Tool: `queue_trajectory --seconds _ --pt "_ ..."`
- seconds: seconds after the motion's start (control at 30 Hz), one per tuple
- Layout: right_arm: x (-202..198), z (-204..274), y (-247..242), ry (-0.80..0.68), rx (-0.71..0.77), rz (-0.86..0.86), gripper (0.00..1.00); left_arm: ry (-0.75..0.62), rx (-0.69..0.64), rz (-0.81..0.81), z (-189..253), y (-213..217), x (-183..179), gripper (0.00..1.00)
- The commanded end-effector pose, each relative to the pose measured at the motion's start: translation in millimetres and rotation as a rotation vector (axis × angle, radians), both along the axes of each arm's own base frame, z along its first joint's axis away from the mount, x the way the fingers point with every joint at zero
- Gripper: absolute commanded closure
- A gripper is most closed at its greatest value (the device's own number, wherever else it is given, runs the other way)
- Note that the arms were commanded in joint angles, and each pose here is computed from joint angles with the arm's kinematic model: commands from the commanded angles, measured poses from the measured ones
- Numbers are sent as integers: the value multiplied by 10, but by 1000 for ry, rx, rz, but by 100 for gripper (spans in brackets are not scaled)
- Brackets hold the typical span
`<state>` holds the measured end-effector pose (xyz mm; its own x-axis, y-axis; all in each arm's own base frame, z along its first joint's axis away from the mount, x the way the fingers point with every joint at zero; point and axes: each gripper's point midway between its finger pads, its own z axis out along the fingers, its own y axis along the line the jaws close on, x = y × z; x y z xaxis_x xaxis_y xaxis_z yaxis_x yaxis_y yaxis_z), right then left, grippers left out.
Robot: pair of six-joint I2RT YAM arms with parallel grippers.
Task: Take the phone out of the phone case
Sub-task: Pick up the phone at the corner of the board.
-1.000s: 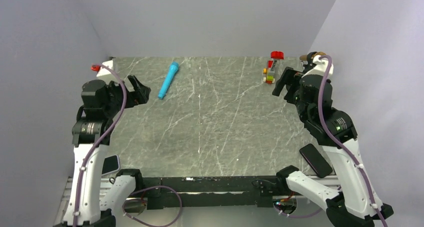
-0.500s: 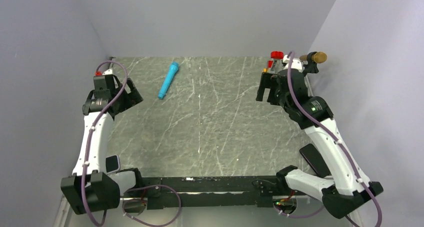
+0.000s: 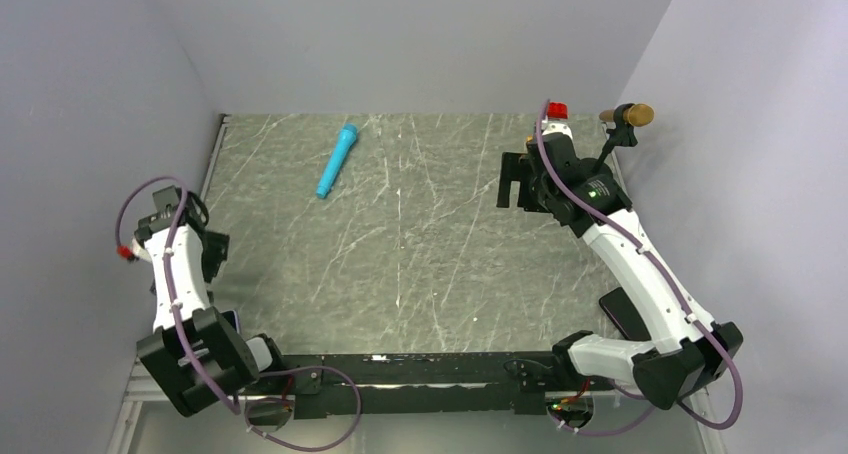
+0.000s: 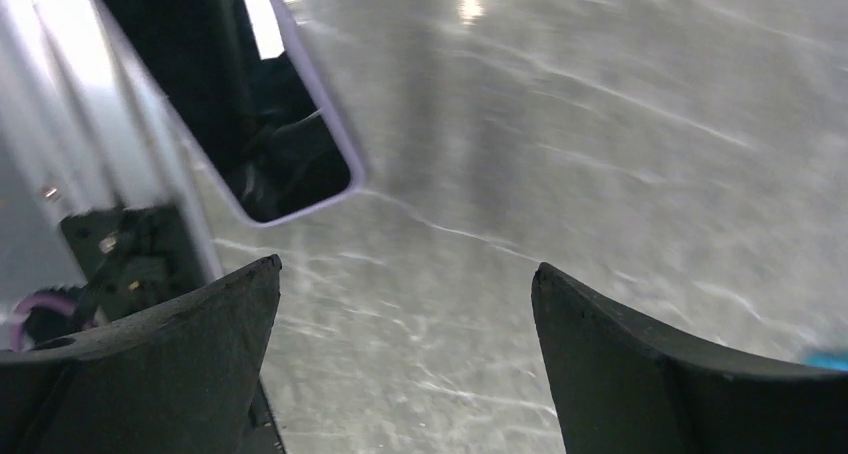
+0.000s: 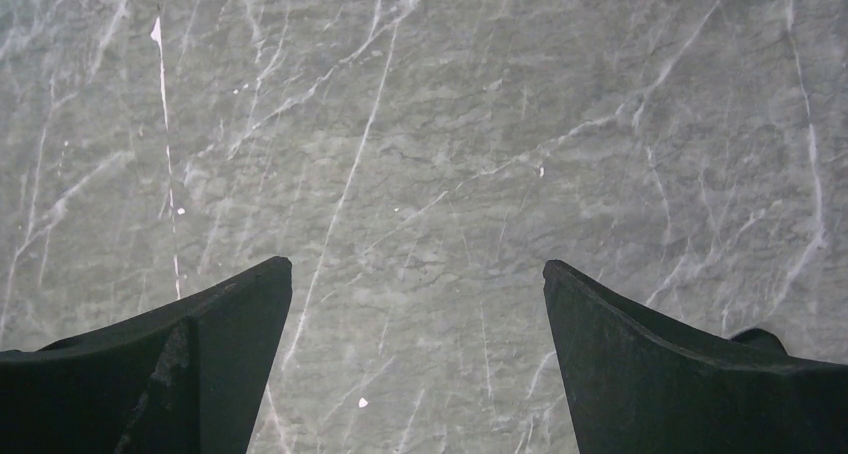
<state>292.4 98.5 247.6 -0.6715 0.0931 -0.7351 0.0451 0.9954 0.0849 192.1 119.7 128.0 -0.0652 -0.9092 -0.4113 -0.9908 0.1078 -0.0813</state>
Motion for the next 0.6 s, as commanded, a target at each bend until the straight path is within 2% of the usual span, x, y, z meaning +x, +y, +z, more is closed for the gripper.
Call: queue_trajectory --seconds 0.0,0.13,0.3,0.57 --pt "47 114 83 -17 16 38 0 147 -53 252 -314 38 -565 1" --pt "61 139 136 -25 31 64 0 123 -9 330 -441 125 -784 1" --pt "70 129 221 -23 60 99 0 50 1 362 -498 207 -822 1" --pt "21 201 305 -39 103 142 0 -2 -88 450 -736 334 -890 1"
